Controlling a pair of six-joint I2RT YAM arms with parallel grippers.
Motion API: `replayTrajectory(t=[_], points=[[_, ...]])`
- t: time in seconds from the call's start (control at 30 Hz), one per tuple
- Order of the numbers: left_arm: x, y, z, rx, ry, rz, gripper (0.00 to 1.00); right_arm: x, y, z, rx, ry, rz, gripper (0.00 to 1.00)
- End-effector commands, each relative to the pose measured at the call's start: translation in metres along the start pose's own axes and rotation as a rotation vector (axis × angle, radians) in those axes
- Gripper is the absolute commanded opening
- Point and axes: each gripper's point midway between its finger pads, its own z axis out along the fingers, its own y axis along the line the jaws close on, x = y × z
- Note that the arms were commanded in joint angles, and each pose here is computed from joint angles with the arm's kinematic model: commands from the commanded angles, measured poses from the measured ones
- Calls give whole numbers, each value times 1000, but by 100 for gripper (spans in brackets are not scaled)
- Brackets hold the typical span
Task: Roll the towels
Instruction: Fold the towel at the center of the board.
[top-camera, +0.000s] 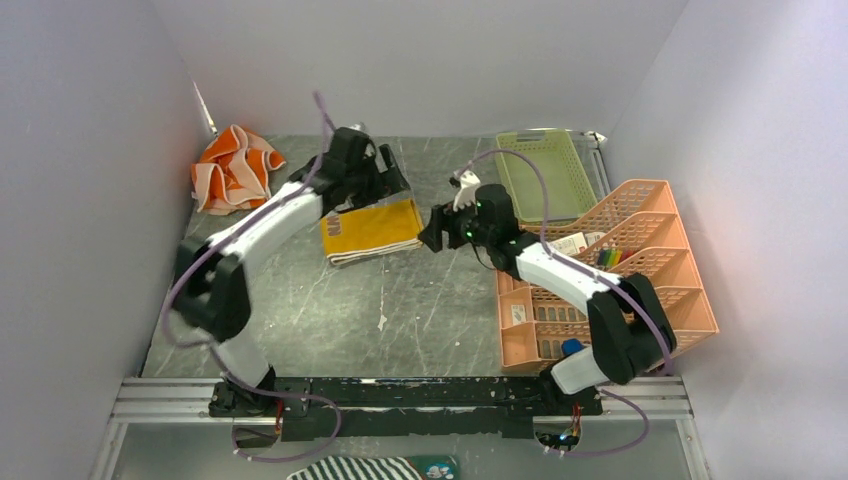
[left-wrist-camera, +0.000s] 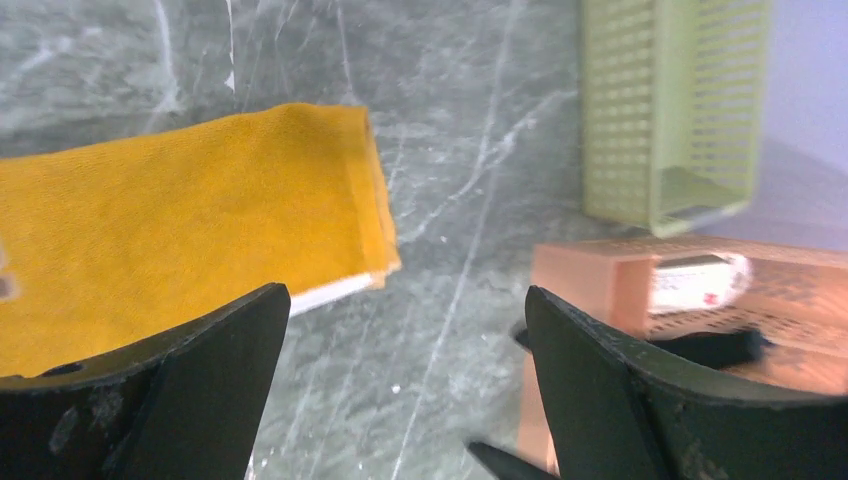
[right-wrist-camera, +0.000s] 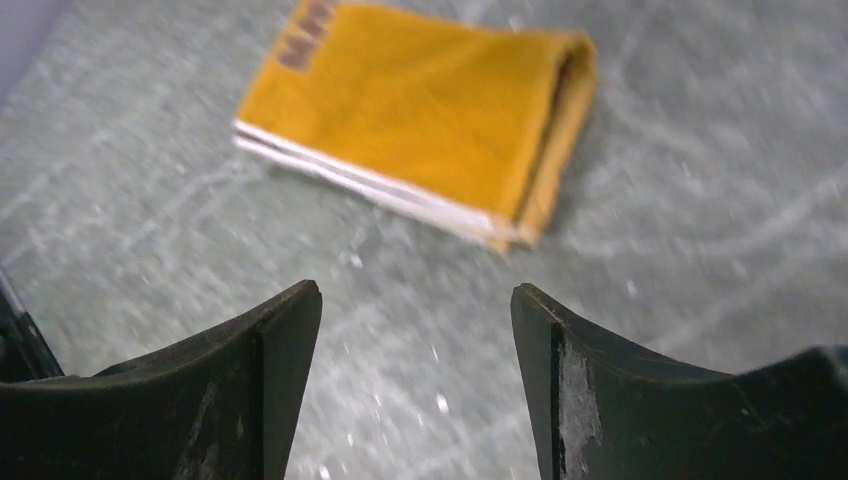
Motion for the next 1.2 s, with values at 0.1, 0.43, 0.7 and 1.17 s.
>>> replayTrajectory(t=[0.1,0.43,0.7,1.17], points=[[-26,59,-55,84,-326,-78,100,-63,49,66,-278,-147,-25,70],[-40,118,-19,186,-422,-150,97,-24,31,170,-358,-35,183,70],[-4,175,11,60,-322,-214,95,32,-11,184,-189,120,244,70],[28,196,-1,-17,-219,-166,93,58,-43,190,-76,246,211,70]])
